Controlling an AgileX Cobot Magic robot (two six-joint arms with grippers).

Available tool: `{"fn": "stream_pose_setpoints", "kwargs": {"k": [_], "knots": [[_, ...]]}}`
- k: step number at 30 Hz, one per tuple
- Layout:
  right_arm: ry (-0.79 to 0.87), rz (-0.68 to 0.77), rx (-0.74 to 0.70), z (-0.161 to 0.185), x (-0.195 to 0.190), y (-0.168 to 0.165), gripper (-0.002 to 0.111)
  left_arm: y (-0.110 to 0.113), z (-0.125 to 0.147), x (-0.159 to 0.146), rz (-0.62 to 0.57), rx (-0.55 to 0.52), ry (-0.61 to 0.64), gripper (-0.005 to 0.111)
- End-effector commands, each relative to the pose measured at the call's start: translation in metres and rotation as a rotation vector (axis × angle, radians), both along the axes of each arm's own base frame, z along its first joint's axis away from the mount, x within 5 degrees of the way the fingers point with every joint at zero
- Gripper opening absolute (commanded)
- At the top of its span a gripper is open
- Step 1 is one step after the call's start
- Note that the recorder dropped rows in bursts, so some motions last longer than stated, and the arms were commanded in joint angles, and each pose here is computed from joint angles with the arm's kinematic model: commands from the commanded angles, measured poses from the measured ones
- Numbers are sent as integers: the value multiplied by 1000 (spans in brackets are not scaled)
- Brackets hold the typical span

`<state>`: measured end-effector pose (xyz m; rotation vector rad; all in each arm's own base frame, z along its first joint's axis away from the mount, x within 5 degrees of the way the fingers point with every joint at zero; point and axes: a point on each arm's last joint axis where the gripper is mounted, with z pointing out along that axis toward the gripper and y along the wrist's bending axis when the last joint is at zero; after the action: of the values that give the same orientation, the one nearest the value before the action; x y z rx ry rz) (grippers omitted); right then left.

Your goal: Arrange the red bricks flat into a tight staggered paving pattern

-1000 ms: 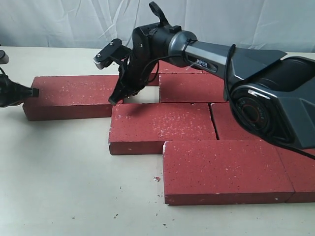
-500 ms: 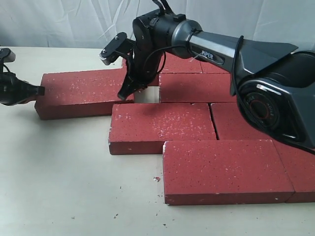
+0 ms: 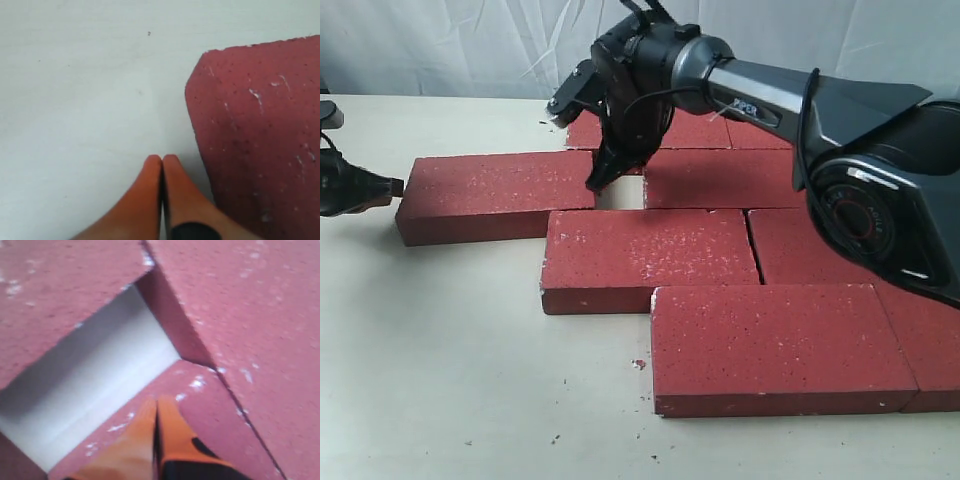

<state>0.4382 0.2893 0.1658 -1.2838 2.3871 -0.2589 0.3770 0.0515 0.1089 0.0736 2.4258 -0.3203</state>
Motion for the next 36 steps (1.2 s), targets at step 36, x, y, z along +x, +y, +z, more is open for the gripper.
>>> {"fn": "stream_pose_setpoints", "kwargs": {"k": [36], "knots": [[-224, -198, 349, 74, -94, -156, -1, -64, 5, 8, -136, -50, -12, 0]]}}
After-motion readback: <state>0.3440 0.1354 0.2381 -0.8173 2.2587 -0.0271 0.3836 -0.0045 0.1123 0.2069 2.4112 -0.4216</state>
